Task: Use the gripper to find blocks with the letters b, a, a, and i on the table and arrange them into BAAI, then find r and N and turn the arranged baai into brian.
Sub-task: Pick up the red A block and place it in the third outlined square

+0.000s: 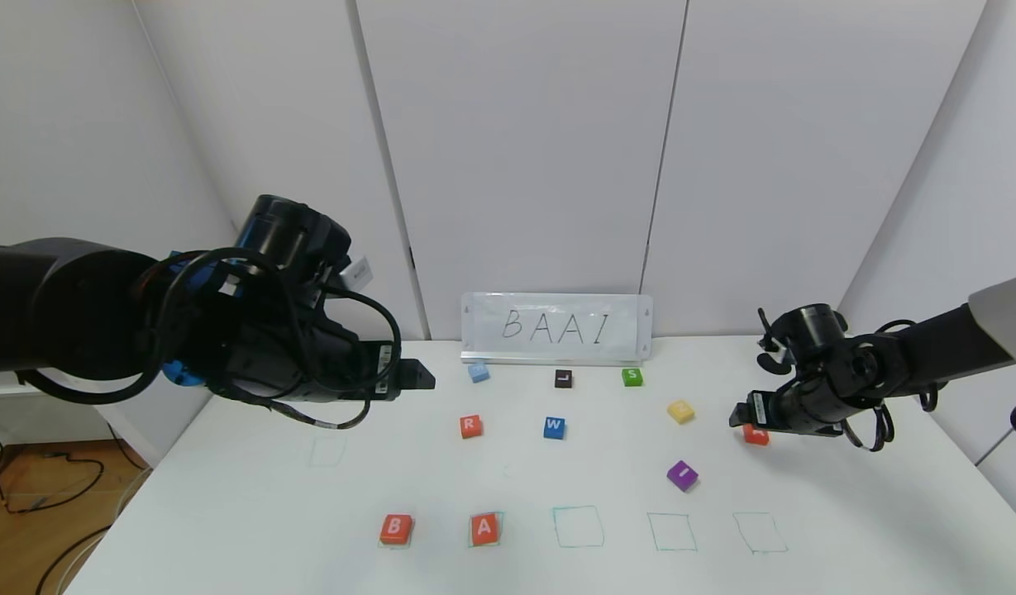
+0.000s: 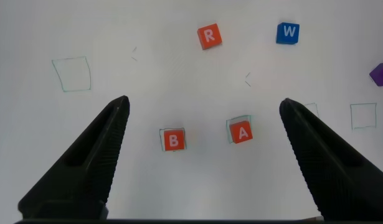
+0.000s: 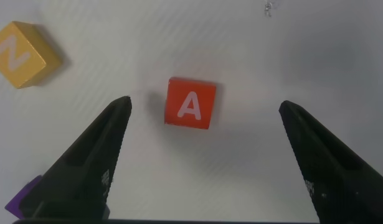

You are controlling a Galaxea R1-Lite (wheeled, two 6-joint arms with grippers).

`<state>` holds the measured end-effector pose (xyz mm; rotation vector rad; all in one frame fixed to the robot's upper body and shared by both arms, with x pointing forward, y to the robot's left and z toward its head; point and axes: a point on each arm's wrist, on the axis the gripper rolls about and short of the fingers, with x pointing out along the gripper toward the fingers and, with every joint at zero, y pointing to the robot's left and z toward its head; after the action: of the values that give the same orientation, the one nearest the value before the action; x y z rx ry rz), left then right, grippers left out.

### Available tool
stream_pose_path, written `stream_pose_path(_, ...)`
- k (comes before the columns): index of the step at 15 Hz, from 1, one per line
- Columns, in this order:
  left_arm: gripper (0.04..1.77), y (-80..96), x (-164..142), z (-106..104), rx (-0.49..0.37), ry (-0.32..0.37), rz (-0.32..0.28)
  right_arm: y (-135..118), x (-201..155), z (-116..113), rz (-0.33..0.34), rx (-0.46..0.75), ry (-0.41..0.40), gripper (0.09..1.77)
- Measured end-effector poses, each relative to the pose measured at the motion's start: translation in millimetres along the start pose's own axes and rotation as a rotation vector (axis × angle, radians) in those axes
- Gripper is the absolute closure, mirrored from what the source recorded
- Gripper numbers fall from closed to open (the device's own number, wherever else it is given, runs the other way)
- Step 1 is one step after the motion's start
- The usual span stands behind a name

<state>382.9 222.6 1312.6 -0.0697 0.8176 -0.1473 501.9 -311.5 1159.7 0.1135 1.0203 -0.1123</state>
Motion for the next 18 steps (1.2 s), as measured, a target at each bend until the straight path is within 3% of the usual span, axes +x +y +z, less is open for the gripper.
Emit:
stream_pose_path(6, 0.09, 0.8, 0.4, 0.4, 0.000, 0.000, 0.002, 0.3, 8.4, -2.0, 0.044, -0.026, 0.025, 0.15)
stream_pose_path(9, 0.09, 0.8, 0.6, 0.2, 0.000, 0.001, 0.002, 0.3, 8.8, -2.1, 0.043, -0.027, 0.025, 0.67)
stream_pose_path(13, 0.09, 0.9, 0.9, 0.0, 0.000, 0.002, 0.003, -2.1, 10.1, -1.6, 0.037, -0.021, 0.021, 1.14)
stream_pose_path(14, 0.09, 0.9, 0.9, 0.0, 0.000, 0.002, 0.003, -2.9, 10.1, -1.7, 0.035, -0.019, 0.022, 1.32)
stream_pose_path(18, 0.09, 1.0, 1.0, -0.2, 0.000, 0.003, 0.004, -5.0, 9.4, -1.8, 0.030, -0.015, 0.025, 1.32)
